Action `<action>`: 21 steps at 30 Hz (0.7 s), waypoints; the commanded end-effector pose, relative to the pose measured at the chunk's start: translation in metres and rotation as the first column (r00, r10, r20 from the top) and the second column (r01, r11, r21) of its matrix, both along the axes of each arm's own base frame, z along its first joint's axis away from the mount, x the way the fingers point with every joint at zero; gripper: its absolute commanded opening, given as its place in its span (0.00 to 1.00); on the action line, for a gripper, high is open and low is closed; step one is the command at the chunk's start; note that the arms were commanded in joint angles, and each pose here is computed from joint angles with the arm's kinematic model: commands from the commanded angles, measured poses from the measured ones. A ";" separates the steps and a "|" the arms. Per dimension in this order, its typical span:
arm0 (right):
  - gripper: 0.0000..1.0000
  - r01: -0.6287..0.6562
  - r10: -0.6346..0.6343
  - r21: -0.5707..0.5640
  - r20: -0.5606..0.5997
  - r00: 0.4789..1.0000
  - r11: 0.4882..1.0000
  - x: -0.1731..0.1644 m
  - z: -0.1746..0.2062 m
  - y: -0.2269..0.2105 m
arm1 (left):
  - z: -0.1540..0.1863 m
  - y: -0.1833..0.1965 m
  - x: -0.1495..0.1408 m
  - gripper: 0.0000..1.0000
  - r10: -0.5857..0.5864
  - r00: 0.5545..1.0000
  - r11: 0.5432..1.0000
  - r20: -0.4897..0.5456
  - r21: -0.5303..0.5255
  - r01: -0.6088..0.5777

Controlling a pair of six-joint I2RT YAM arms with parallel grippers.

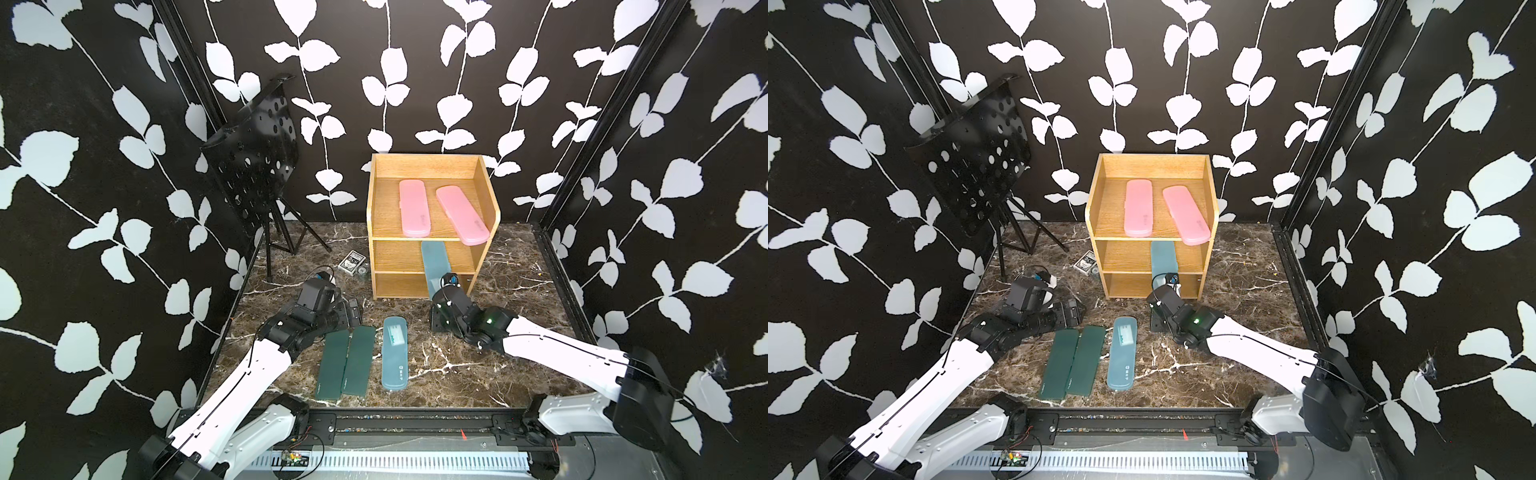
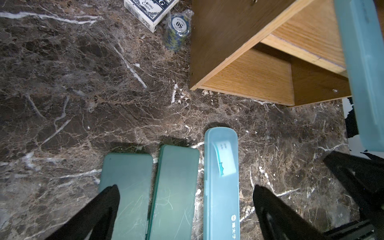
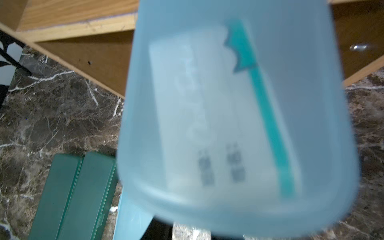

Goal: Place the pencil cases on the shelf according to color
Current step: Place the pencil case on the shelf.

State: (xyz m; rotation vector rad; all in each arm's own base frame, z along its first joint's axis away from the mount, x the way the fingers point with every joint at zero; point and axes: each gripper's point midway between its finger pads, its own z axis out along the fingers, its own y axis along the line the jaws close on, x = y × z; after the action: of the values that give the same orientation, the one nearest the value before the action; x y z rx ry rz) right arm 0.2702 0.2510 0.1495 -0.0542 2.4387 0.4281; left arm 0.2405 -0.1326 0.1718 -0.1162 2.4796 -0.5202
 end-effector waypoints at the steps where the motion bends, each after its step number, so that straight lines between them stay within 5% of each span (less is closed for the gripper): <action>1: 0.32 0.047 -0.061 0.106 0.130 0.990 0.993 0.041 0.045 0.009 | -0.006 0.006 -0.007 0.99 0.005 1.000 1.000 -0.018 0.030 -0.005; 12: 0.33 0.018 -0.044 0.199 0.130 0.991 0.980 0.073 0.047 0.024 | -0.003 0.005 -0.007 0.99 0.009 1.000 1.000 -0.006 0.008 -0.009; 21: 0.46 -0.017 0.018 0.276 0.001 1.000 0.961 0.017 0.016 0.015 | -0.017 0.002 -0.013 0.99 0.012 0.999 1.000 -0.049 -0.020 -0.013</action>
State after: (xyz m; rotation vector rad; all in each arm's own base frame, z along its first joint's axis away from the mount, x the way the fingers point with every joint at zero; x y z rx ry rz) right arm 0.3073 0.2684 0.1727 0.0367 2.3406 0.7099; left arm 0.2330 -0.1335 0.1659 -0.1388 2.5027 -0.5521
